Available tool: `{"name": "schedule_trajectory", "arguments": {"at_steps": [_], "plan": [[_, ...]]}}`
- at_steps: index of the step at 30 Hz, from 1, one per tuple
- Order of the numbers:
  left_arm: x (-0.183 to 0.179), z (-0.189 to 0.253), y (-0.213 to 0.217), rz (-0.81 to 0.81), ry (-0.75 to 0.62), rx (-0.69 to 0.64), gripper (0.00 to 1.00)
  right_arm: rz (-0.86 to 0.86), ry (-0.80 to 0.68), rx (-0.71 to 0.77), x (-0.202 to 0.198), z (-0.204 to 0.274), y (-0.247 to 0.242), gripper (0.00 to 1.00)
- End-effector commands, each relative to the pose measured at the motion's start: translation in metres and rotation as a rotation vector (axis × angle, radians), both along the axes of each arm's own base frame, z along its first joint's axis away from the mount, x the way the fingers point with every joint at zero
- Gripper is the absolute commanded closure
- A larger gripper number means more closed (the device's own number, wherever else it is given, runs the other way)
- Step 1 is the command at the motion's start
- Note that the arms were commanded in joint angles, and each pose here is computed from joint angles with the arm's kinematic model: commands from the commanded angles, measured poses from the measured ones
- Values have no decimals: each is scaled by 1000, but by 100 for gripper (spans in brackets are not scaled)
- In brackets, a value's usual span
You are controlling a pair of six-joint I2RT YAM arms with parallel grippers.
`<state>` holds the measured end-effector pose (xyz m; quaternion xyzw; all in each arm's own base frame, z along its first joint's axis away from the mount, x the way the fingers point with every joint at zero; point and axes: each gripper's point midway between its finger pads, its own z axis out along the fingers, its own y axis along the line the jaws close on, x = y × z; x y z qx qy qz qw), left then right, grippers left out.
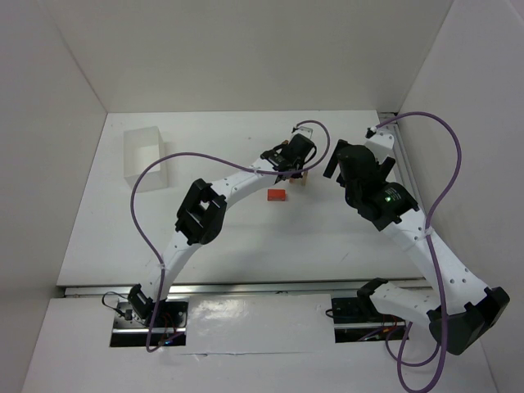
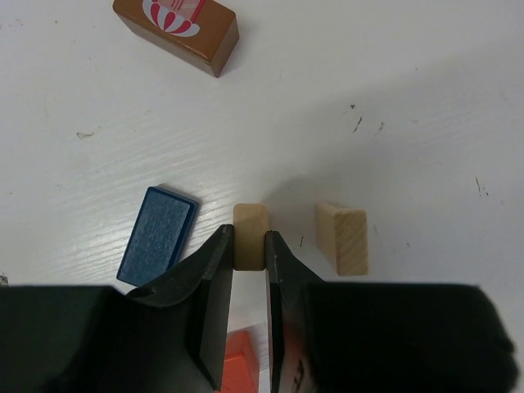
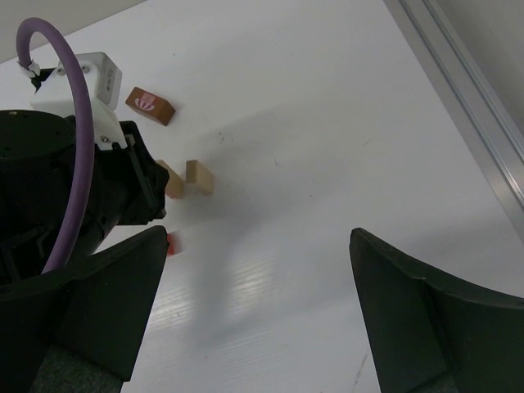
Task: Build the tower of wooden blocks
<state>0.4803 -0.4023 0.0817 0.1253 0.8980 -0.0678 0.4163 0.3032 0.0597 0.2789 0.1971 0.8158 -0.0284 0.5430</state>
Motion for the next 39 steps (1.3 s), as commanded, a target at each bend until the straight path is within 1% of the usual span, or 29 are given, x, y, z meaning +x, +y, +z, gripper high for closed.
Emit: {"name": "schedule_trajectory", "arguments": {"at_steps": [1,2,3,5,7,10,13,16,18,19,20,21,23,25,29,30,31,34,36,38,39], "plan": [[3,-4,0,-7,0,1,71,-14,-12,3,-2,4,-4,1],[3,-4,0,-7,0,1,59,-14,-12,3,-2,4,-4,1],[3,-4,0,-7,0,1,52,-14,-12,3,-2,4,-4,1],[3,-4,0,-7,0,1,42,-14,-12,3,-2,4,-4,1],[3,-4,0,-7,0,1,41,-14,-12,3,-2,4,-4,1],[3,1,-1,-7,-7,-5,35,-14,-12,3,-2,4,-4,1],[3,13,-1,-7,-20,-18,35,-6,0,2,0,1,-2,1],[2,16,3,-6,-23,-4,35,-6,0,2,0,1,-2,1],[2,27,6,-5,-41,-3,31,-6,0,2,0,1,-2,1],[2,33,6,-5,-47,-9,31,-6,0,2,0,1,-2,1],[0,28,7,-5,-39,-1,29,-6,8,-2,1,-2,-1,1],[1,46,9,4,-65,-15,29,1,10,2,1,-2,0,1],[-2,48,15,13,-66,-5,28,1,10,2,1,-2,0,1],[-3,64,21,31,-92,-9,23,9,13,7,1,-3,2,1],[-1,86,36,57,-105,-30,22,24,18,15,4,-5,6,1],[-6,82,38,57,-89,-34,22,24,18,15,4,-5,6,1],[-7,92,41,48,-88,-57,22,24,18,15,4,-5,6,1],[-9,94,50,44,-63,-84,21,24,18,15,4,-7,7,1],[-8,104,52,39,-72,-108,21,32,28,15,6,-10,9,1],[-8,98,55,16,-54,-101,20,32,28,15,6,-10,9,1],[-2,89,68,33,-28,-88,20,40,31,20,5,-10,11,1]]}}
